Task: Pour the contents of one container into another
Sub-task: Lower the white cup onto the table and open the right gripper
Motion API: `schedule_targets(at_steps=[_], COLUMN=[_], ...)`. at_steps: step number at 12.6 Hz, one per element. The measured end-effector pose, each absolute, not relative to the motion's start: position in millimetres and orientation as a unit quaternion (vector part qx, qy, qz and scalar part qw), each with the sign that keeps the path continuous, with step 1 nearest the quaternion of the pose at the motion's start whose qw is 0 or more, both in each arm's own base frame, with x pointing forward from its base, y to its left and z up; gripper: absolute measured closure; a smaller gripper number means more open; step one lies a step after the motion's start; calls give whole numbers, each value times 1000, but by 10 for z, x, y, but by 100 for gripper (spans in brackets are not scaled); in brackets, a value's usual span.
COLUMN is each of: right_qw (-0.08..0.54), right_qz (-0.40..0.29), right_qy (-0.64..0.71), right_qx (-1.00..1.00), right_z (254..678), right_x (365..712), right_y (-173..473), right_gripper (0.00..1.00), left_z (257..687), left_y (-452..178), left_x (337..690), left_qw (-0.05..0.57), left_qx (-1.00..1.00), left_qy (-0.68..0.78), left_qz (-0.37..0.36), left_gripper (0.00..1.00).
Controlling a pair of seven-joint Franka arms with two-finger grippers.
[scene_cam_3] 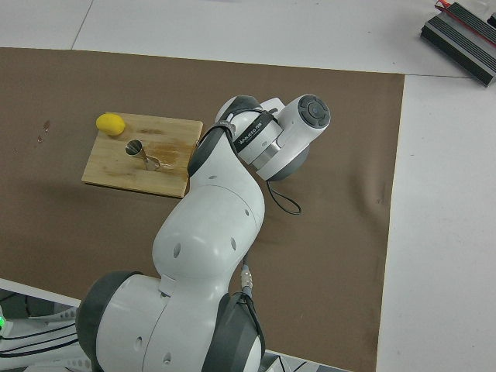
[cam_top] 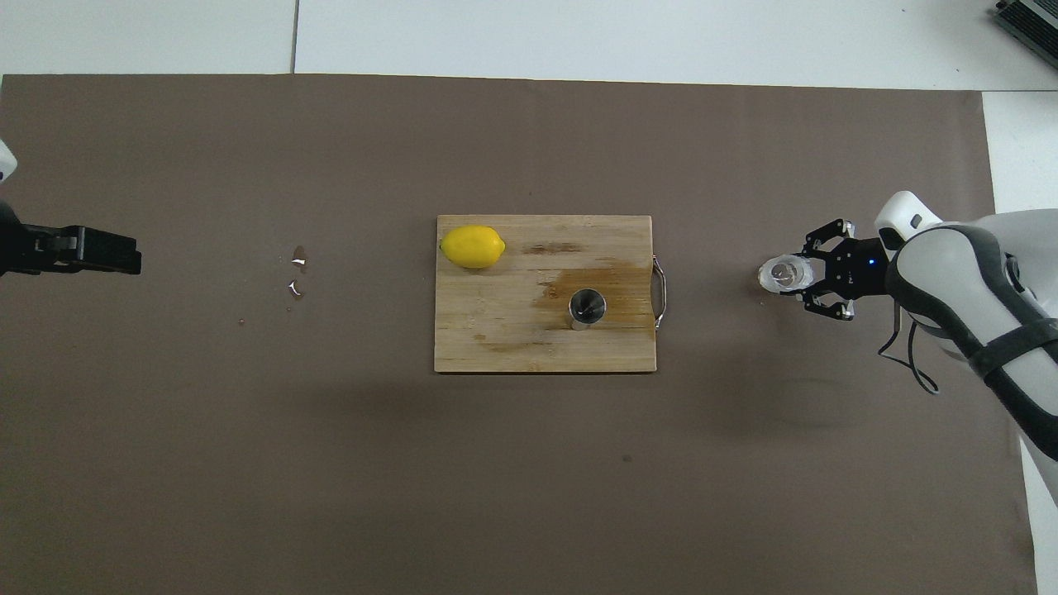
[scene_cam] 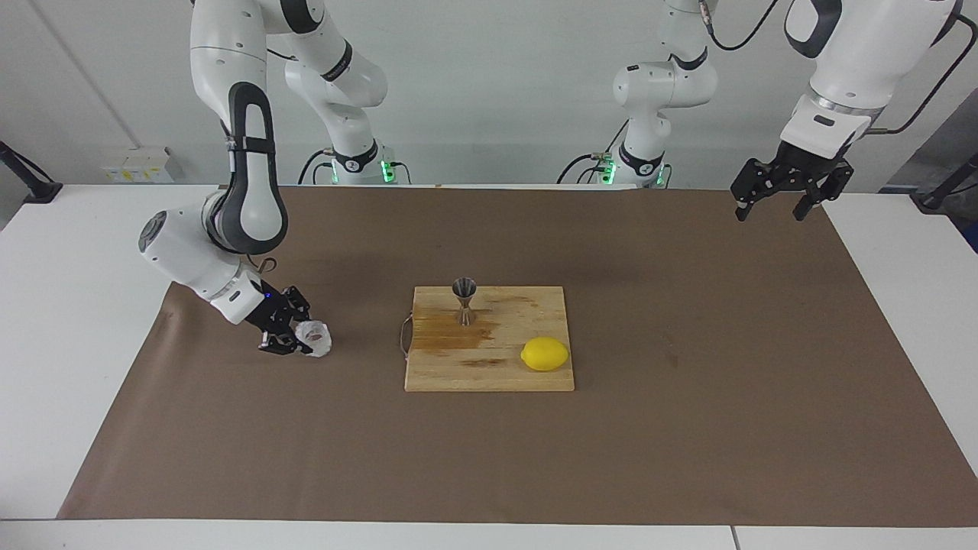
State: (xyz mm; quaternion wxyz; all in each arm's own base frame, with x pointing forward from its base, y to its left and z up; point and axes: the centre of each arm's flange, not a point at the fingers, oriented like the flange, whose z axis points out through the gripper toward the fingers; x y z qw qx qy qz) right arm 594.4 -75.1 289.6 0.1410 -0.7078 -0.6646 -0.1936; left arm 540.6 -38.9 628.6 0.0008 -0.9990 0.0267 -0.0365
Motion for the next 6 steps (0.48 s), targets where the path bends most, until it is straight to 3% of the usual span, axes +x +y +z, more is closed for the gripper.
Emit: schedule_targets(at_steps=[2,6], right_qw=[141,140], right_qz=[-195,-200], right_qy=[-666,-662], right_qx=[-706,-709], right_z=[2884,2942], right_x=[5942,5965], right_y=[-761,-746], right_gripper=[51,3], left_z=[6267,6252], left_y=[-283,-240], left_x=[5406,5398], left_qw=[-3,-5], left_qx=[-999,-999], left_qy=[17,14], left_qz=[-32,-28], left_gripper=[0,0])
